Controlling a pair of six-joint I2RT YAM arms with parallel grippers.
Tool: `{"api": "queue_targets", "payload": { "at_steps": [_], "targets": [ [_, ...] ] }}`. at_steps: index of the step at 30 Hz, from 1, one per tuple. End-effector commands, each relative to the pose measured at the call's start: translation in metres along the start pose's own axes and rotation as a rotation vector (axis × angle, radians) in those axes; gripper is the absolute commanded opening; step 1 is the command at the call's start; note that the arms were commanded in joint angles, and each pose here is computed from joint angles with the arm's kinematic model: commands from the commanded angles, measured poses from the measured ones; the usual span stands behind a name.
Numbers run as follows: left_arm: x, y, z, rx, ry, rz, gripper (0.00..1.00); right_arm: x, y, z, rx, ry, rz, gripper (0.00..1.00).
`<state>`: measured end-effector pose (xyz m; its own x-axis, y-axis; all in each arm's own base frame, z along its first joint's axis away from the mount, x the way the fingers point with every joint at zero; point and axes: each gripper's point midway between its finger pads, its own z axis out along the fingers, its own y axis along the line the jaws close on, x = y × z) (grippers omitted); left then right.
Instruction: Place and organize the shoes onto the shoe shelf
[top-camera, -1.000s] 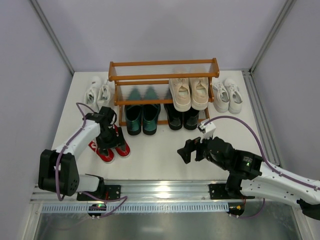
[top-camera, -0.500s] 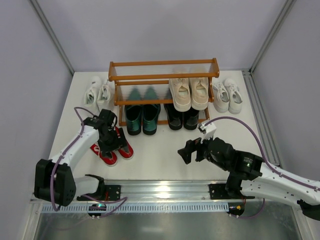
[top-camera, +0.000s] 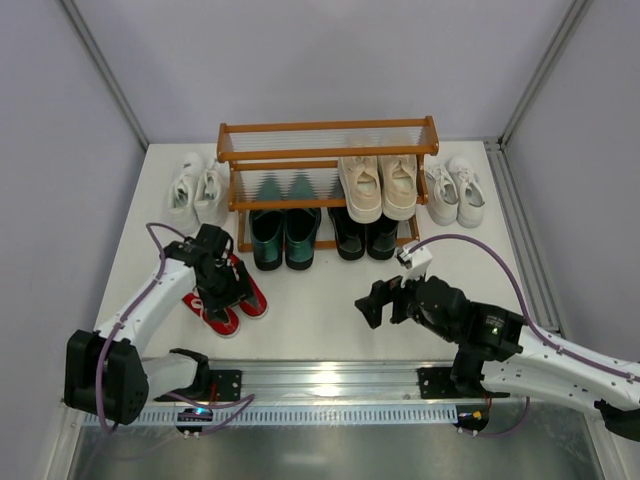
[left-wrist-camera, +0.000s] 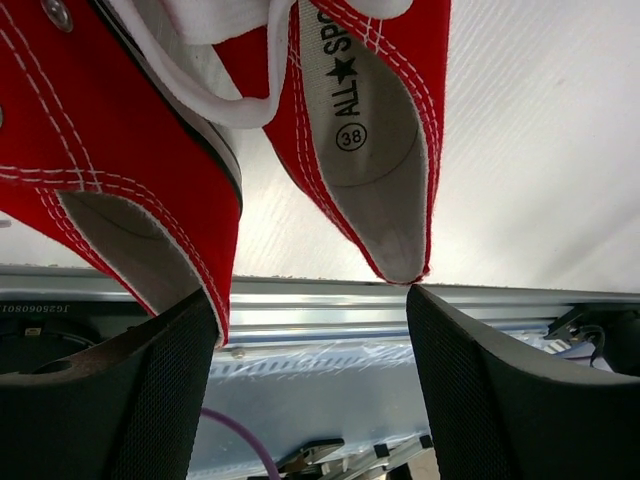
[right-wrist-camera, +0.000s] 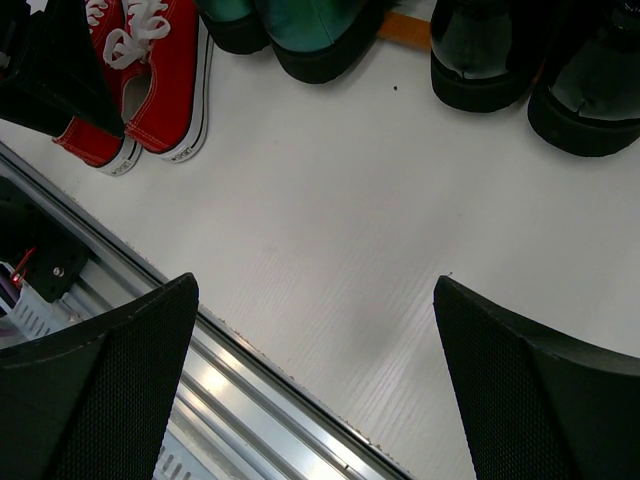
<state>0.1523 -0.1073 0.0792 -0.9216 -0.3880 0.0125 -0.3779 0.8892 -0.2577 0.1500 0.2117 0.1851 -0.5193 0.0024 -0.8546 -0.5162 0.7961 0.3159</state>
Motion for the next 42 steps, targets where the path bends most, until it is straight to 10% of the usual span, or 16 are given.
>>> {"api": "queue_targets", "payload": {
  "at_steps": [1,9,33,39,42],
  "targets": [
    [0.008,-0.007,-0.009,0.032,0.017,-0.041,0.73,-0.012,0.003,-0.001,-0.009,-0.054,0.015,1.0],
    [-0.029,-0.008,-0.046,0.009,-0.24,-0.091,0.76,-0.012,0.003,-0.003,-0.01,-0.053,0.015,1.0],
    [-0.069,0.03,0.023,-0.25,-0.261,-0.092,0.79,-0.008,-0.006,-0.009,0.018,-0.046,0.021,1.0],
    [-0.078,0.033,0.028,-0.273,-0.291,-0.08,0.65,-0.006,-0.007,-0.008,0.022,-0.042,0.021,1.0],
    [-0.078,0.036,0.033,-0.284,-0.288,-0.071,0.36,-0.006,-0.006,-0.007,0.021,-0.038,0.018,1.0]
  ]
}}
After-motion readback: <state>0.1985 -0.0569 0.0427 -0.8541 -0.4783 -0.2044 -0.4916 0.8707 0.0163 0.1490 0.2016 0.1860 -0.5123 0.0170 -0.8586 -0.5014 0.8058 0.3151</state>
